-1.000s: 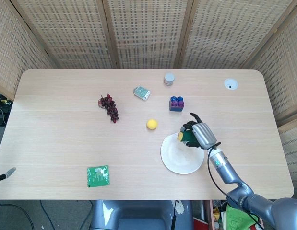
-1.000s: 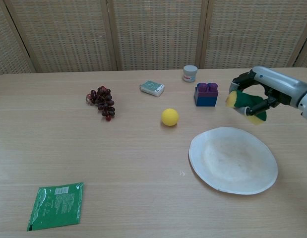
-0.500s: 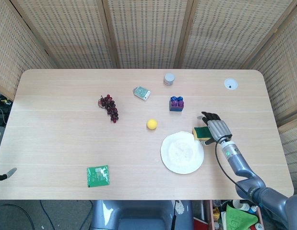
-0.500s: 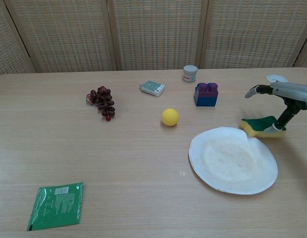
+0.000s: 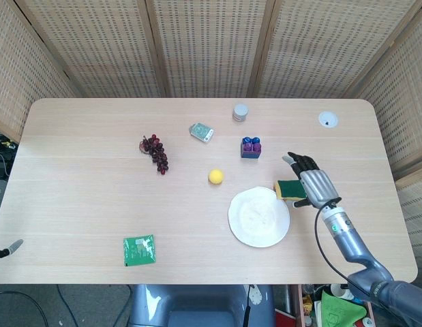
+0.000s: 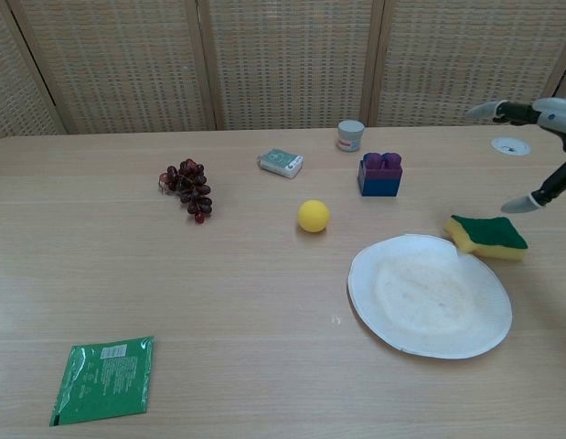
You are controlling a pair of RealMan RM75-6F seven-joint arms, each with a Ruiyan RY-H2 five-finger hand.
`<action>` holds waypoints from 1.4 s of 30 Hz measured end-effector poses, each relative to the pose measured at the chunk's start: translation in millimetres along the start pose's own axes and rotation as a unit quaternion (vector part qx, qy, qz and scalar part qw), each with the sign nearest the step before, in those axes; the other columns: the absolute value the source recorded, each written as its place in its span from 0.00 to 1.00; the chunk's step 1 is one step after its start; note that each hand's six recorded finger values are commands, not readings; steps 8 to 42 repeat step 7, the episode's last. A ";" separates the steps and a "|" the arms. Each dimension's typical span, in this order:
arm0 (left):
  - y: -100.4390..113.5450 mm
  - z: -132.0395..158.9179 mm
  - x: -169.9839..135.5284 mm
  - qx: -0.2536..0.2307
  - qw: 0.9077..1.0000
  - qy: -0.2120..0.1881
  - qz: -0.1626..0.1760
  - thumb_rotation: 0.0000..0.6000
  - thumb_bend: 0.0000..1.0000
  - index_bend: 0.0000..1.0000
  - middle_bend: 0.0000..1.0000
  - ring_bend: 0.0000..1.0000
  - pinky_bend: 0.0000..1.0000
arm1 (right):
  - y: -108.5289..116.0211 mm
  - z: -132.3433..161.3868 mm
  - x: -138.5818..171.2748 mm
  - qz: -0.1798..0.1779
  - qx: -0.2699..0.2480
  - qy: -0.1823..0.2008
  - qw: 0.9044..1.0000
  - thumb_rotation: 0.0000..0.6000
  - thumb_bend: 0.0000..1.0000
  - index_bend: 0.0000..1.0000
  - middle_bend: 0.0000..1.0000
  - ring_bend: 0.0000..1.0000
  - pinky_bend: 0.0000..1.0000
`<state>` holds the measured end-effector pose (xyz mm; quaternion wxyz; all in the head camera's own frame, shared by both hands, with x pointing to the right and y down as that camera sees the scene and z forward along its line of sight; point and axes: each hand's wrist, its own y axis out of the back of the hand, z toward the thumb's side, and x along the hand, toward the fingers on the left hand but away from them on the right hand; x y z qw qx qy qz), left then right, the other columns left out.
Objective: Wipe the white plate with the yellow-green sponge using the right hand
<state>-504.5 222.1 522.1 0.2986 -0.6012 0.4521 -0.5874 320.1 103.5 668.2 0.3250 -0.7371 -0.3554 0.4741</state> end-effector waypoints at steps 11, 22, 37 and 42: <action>3.8 -1.3 -5.5 0.027 0.999 0.005 0.029 1.00 0.00 0.00 0.00 0.00 0.00 | 30.6 -20.8 76.6 -0.094 0.030 0.011 0.995 1.00 0.00 0.02 0.00 0.00 0.00; 3.8 -1.3 -5.5 0.027 0.999 0.005 0.029 1.00 0.00 0.00 0.00 0.00 0.00 | 30.6 -20.8 76.6 -0.094 0.030 0.011 0.995 1.00 0.00 0.02 0.00 0.00 0.00; 3.8 -1.3 -5.5 0.027 0.999 0.005 0.029 1.00 0.00 0.00 0.00 0.00 0.00 | 30.6 -20.8 76.6 -0.094 0.030 0.011 0.995 1.00 0.00 0.02 0.00 0.00 0.00; 3.8 -1.3 -5.5 0.027 0.999 0.005 0.029 1.00 0.00 0.00 0.00 0.00 0.00 | 30.6 -20.8 76.6 -0.094 0.030 0.011 0.995 1.00 0.00 0.02 0.00 0.00 0.00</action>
